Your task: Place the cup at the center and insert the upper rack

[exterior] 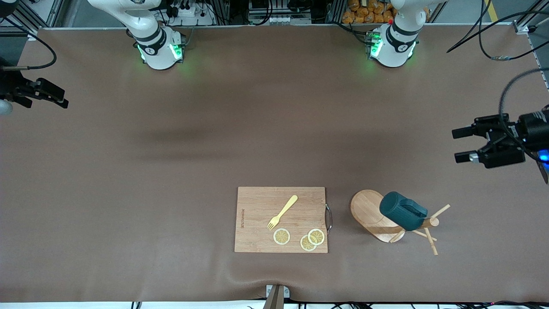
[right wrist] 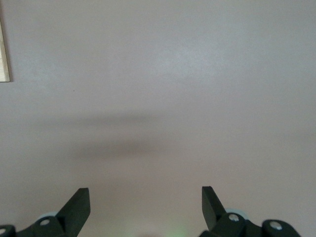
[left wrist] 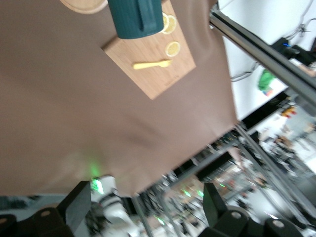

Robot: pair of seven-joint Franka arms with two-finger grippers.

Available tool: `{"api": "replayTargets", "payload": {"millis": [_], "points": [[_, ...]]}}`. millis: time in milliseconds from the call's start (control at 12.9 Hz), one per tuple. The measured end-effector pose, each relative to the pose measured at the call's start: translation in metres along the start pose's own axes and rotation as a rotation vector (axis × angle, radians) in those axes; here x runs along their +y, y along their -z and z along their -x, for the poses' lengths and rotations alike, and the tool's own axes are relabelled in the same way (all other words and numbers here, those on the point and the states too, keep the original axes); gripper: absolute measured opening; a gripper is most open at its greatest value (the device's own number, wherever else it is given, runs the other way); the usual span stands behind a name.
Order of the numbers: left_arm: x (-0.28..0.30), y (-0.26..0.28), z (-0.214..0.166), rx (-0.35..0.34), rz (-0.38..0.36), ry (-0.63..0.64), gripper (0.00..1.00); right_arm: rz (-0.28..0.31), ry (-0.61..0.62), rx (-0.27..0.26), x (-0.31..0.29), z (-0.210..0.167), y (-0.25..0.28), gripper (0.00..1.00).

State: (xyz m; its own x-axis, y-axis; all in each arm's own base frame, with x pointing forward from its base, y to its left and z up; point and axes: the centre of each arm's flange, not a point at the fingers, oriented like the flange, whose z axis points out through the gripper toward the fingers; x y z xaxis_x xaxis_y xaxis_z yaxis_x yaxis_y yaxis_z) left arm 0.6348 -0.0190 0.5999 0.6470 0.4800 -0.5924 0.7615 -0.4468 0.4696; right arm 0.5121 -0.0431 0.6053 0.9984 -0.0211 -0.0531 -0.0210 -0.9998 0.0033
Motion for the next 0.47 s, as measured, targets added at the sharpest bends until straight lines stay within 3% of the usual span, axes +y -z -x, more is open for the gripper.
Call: {"api": "replayTargets", "payload": {"millis": [466], "points": [[0.018, -0.047, 0.073, 0.334, -0.412, -0.2, 1.0, 0.0, 0.002, 0.0, -0.001, 0.0, 0.0, 1.0]]}}
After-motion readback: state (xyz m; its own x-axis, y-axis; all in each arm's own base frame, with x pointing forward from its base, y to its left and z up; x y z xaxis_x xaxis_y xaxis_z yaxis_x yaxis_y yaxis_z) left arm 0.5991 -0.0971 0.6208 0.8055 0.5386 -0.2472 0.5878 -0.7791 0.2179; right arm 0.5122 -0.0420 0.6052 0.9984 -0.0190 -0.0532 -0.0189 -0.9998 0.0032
